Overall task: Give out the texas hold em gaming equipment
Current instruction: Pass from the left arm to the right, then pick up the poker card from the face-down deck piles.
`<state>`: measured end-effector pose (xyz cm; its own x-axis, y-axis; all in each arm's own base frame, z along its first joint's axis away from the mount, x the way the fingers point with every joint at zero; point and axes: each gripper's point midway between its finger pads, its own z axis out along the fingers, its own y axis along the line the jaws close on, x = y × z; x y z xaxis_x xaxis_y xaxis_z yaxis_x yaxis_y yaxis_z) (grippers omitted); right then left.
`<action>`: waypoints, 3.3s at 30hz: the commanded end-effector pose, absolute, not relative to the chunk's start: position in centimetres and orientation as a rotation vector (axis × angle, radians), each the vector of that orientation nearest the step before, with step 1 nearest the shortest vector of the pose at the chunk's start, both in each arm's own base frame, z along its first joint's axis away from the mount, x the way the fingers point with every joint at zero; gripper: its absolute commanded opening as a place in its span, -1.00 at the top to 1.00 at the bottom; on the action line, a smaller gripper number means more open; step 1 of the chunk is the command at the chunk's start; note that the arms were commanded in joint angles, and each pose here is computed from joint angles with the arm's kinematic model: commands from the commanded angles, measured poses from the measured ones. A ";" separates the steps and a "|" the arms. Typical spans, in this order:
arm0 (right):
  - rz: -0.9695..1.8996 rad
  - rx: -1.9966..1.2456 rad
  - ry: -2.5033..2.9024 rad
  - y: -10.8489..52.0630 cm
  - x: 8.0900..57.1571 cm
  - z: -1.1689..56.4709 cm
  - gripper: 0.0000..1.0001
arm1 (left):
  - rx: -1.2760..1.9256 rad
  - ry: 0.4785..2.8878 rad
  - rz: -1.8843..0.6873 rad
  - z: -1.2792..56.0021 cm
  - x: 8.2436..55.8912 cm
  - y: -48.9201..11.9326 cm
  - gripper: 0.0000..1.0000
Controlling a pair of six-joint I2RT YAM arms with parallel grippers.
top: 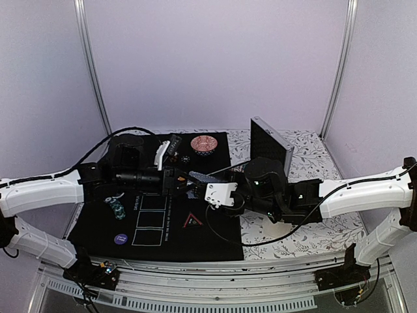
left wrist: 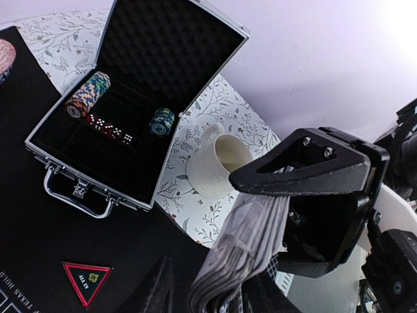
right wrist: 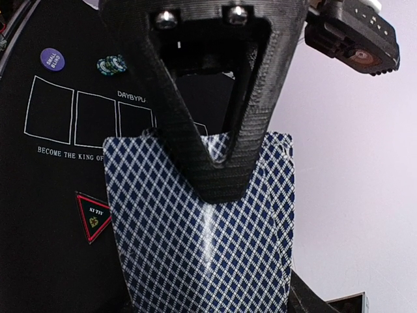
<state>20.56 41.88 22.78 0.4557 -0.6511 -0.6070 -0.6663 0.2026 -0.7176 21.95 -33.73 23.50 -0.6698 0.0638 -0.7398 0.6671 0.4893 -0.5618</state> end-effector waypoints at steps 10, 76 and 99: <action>0.046 -1.433 1.210 42.4 20.5 24.5 -0.06 | 0.636 2.042 -1.170 24.5 21.6 -33.5 -0.15; 0.037 -1.413 1.281 41.0 21.9 23.5 0.03 | 0.680 2.002 -1.205 25.8 20.8 -31.7 0.67; 0.045 -1.424 1.284 41.2 21.7 23.2 0.04 | 0.692 2.031 -1.126 23.4 22.9 -32.8 -0.03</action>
